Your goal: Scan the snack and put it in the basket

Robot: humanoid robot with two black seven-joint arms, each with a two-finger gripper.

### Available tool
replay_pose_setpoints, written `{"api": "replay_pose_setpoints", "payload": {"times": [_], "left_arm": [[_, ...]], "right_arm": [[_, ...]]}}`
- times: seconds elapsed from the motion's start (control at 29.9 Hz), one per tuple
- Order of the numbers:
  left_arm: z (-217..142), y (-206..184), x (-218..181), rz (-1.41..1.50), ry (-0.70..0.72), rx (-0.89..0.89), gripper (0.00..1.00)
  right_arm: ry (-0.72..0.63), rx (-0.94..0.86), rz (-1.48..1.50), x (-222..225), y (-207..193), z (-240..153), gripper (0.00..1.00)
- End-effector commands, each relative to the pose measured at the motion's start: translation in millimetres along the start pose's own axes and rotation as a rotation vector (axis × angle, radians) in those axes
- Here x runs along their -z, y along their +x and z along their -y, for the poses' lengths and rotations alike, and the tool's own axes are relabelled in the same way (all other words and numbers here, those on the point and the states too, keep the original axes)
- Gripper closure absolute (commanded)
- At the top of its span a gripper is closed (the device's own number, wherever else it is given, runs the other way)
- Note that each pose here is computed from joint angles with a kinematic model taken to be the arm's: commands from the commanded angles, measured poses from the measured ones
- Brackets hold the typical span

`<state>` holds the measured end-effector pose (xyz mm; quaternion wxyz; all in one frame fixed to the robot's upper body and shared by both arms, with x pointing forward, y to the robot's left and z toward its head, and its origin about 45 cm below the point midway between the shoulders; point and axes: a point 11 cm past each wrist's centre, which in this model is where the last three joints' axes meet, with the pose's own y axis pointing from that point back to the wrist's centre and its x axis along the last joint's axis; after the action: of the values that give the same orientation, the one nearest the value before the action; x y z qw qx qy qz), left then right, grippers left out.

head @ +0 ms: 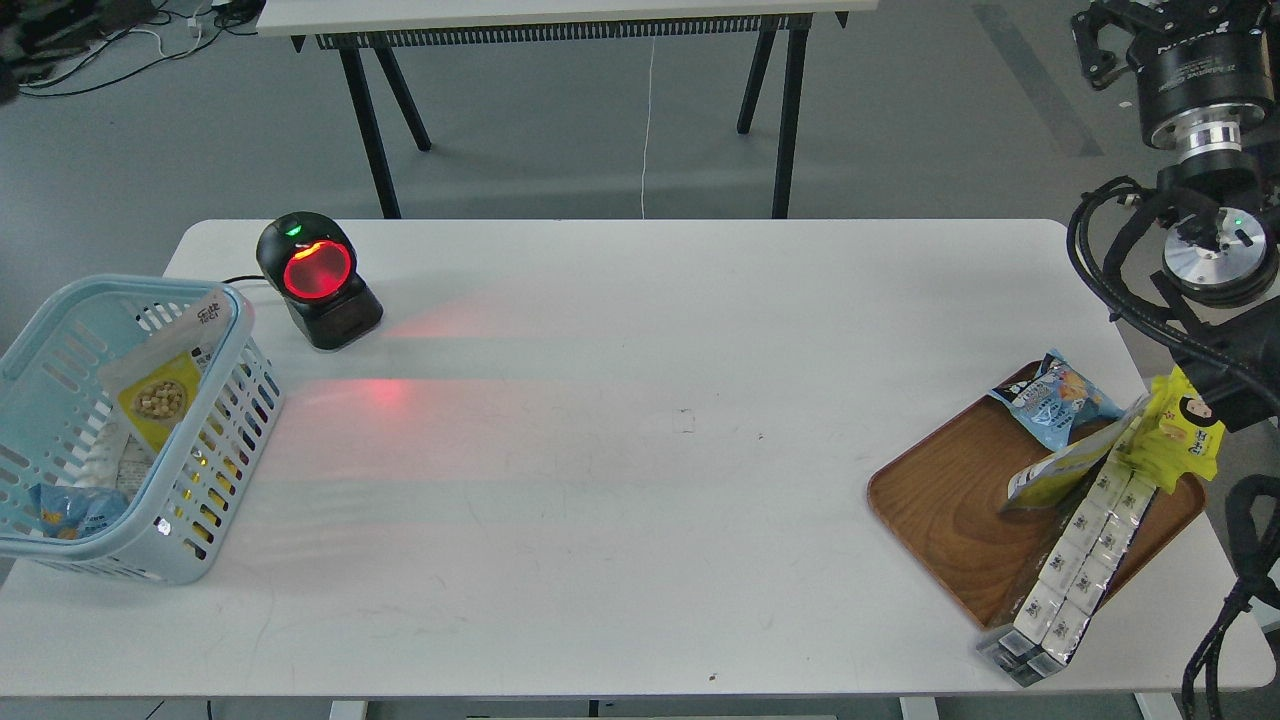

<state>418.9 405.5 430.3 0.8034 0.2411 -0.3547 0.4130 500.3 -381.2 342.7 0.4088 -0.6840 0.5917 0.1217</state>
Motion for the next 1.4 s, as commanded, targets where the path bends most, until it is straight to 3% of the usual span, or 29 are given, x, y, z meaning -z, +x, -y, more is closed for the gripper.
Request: {"api": "replay_pose_setpoints", "payload": {"times": [0.0, 0.27, 0.5, 0.84, 1.1, 1.37], "left_arm": [[29, 5, 3, -0.182, -0.079, -0.107, 0.0], [58, 16, 3, -0.601, -0.257, -0.32, 0.0], [79, 12, 29, -1.072, -0.354, -0.453, 0.0], [89, -52, 85, -1.456, -0.334, -0.605, 0.0], [103, -110, 103, -1.605, -0.288, -0.623, 0.0], [103, -124, 115, -1.62, -0.245, -0.663, 0.0]], "right_arm": [[-0.005, 0.005, 0.003, 0, -1, 1, 0.01], [-0.08, 0.013, -0.001, -9, -3, 1, 0.01], [-0.102, 0.011, 0.015, -16, -4, 0, 0.01], [-0.12, -0.003, 0.042, -17, -2, 0, 0.01], [-0.12, -0.003, 0.051, -22, -4, 1, 0.01], [-0.125, -0.006, 0.051, -24, -3, -1, 0.01]]}}
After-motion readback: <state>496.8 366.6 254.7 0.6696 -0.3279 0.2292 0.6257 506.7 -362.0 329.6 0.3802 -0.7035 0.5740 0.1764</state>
